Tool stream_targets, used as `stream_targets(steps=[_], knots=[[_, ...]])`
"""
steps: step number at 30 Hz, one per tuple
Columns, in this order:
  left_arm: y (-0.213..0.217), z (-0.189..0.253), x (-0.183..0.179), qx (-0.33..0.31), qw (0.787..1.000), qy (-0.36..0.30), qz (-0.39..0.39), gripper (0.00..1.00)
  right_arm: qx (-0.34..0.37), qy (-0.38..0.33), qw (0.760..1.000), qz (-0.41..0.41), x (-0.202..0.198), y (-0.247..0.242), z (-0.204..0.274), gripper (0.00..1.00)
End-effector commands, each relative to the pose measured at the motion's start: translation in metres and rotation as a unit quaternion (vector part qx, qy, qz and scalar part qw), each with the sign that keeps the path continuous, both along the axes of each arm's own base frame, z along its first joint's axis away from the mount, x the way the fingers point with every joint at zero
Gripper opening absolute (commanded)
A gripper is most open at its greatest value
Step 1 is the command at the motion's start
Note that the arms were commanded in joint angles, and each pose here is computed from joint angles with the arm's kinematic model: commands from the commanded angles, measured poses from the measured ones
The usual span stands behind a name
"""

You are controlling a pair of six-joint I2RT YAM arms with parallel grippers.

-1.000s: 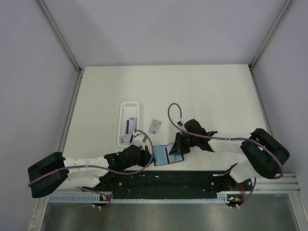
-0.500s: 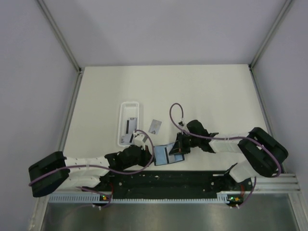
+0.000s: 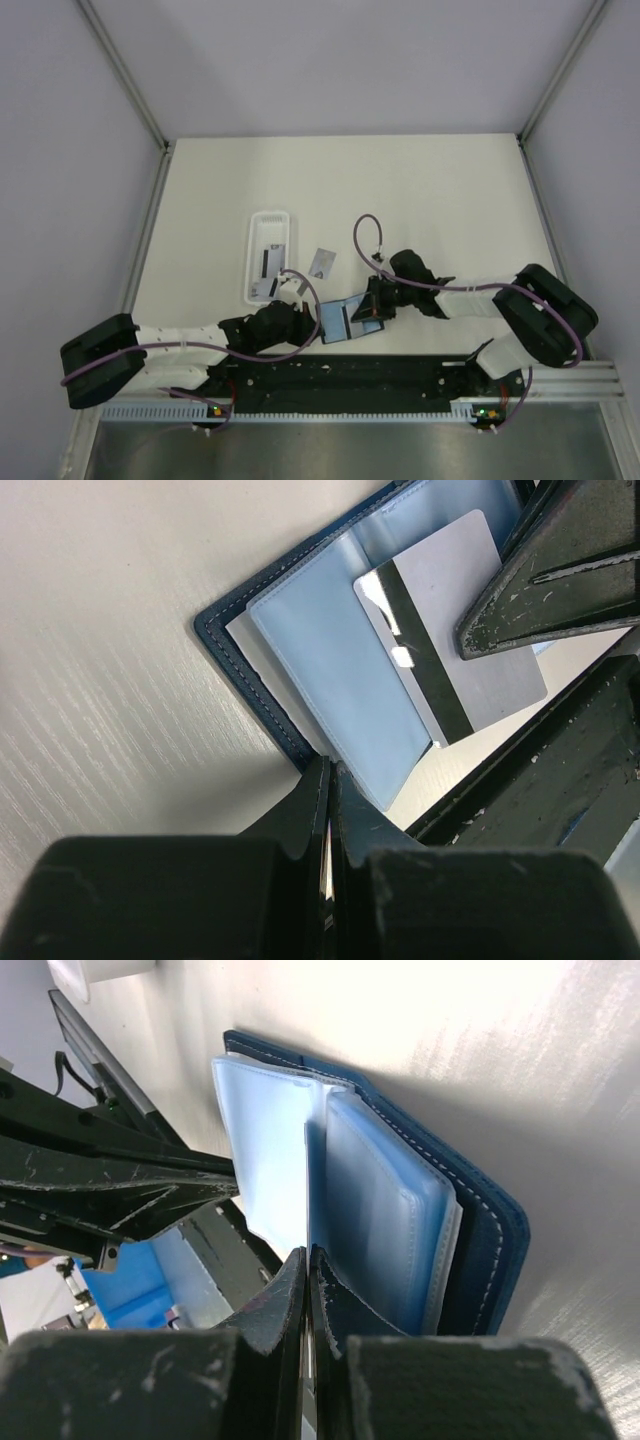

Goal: Put the credit cards into the card holder
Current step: Insert the credit card into the card holder.

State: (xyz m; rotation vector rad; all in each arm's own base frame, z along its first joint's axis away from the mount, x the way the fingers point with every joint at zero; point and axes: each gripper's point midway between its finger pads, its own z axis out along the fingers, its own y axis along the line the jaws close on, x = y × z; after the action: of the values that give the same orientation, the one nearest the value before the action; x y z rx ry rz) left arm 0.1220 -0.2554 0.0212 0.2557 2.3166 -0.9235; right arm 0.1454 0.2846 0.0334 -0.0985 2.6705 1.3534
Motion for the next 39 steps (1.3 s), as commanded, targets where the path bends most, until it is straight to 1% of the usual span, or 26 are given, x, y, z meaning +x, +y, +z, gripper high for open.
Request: stream_targets(steps=[1, 7, 17, 28, 39], knots=[[0.017, -0.023, -0.007, 0.055, 0.998, 0.016, -0.001, 0.0, -0.024, -0.025, 0.999, -0.008, 0.014, -0.005, -0.003, 0.0], [0.018, -0.024, -0.007, 0.058, 0.998, 0.017, -0.001, 0.0, -0.081, -0.042, 0.996, -0.012, 0.024, -0.016, -0.009, 0.0], [0.02, -0.026, -0.008, 0.063, 0.998, 0.018, 0.0, 0.0, -0.087, -0.041, 0.995, -0.004, 0.029, -0.017, -0.01, 0.0], [0.02, -0.027, -0.006, 0.065, 0.998, 0.017, 0.002, 0.0, -0.075, -0.021, 0.997, 0.014, 0.022, -0.013, -0.02, 0.0], [0.022, -0.027, -0.007, 0.069, 0.998, 0.016, 0.001, 0.0, -0.018, -0.009, 0.999, 0.026, 0.014, -0.001, -0.021, 0.0]])
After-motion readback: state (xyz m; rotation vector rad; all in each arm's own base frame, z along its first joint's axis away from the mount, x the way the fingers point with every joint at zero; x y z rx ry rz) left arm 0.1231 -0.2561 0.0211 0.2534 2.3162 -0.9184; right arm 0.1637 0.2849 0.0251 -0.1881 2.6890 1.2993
